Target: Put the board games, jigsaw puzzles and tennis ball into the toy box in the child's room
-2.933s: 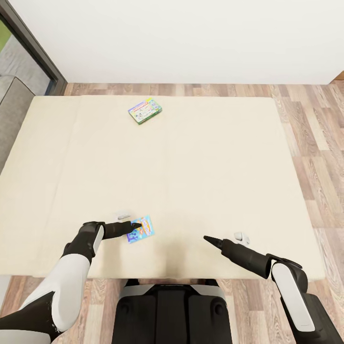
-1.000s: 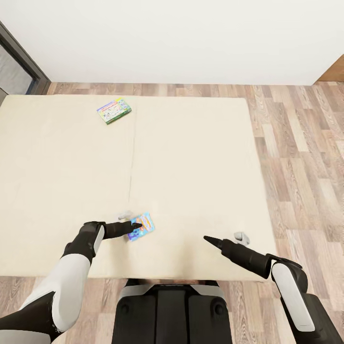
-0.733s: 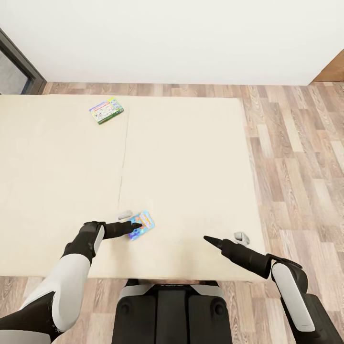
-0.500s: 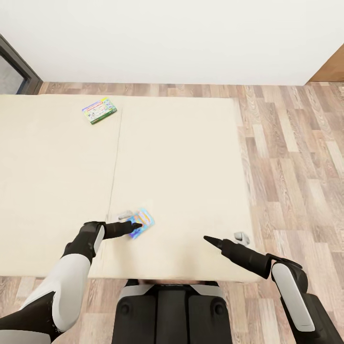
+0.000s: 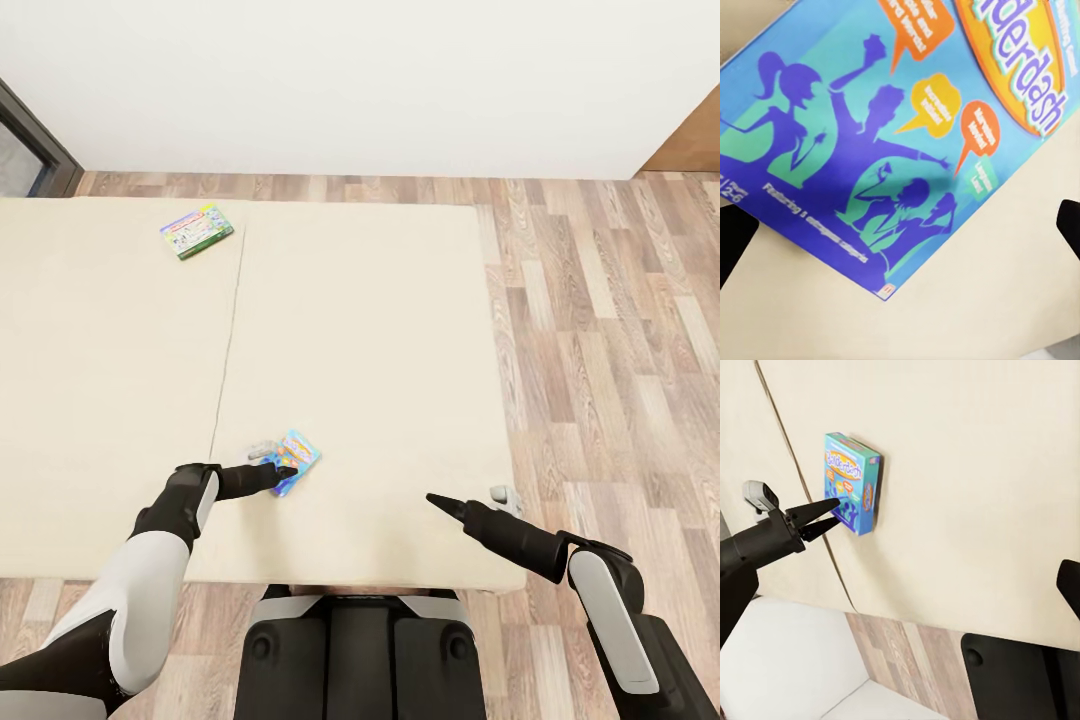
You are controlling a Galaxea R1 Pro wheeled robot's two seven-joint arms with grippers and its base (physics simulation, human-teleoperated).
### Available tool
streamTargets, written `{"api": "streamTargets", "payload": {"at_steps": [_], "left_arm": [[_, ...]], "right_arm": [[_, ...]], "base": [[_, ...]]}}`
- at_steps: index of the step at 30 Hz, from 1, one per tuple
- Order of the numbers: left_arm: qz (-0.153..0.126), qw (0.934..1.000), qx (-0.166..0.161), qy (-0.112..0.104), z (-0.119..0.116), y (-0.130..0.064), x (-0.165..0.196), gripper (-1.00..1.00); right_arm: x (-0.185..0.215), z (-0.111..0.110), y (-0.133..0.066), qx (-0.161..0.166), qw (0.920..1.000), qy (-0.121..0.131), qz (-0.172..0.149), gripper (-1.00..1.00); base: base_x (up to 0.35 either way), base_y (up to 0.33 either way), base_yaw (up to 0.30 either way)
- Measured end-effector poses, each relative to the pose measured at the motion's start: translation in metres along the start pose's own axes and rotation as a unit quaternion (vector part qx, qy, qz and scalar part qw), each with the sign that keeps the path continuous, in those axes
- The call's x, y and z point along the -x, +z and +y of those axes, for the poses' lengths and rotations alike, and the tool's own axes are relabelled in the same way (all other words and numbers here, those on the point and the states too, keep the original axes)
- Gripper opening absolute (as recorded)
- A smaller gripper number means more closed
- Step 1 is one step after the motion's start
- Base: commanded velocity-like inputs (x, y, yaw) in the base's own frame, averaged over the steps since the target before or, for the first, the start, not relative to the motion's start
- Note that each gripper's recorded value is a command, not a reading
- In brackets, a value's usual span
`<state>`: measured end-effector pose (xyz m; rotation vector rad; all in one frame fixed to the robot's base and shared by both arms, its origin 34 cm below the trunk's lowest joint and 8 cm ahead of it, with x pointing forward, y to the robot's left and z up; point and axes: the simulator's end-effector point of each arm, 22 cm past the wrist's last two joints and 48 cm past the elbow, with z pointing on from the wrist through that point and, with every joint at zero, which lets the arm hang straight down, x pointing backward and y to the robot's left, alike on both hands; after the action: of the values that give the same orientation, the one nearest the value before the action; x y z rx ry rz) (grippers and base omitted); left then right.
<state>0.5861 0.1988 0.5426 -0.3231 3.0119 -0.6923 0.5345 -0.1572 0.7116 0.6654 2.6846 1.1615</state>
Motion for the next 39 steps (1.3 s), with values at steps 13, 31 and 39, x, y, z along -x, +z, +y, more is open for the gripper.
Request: {"api": "streamTargets", "payload": {"at_steps": [13,31,39], "left_arm": [[0.0,1.0,0.001,0.0,0.002,-0.001,0.0,1.0],[-0.044,0.9984,0.025,0.027,0.009,-0.026,0.043,1.0],[-0.047,0.9975,0.041,0.032,0.026,-0.037,0.05,1.0]], "right_arm": [[0.0,0.0,0.0,0.0,1.0,0.0,0.0,1.0],[0.003,0.005,-0.003,0.002,1.0,-0.004,-0.004,1.0],[0.004,0.007,-0.004,0.004,1.0,-0.005,-0.006,1.0]], "base": [[0.0,0.0,0.0],[0.0,0.0,-0.032],[0.0,0.0,-0.01]]}}
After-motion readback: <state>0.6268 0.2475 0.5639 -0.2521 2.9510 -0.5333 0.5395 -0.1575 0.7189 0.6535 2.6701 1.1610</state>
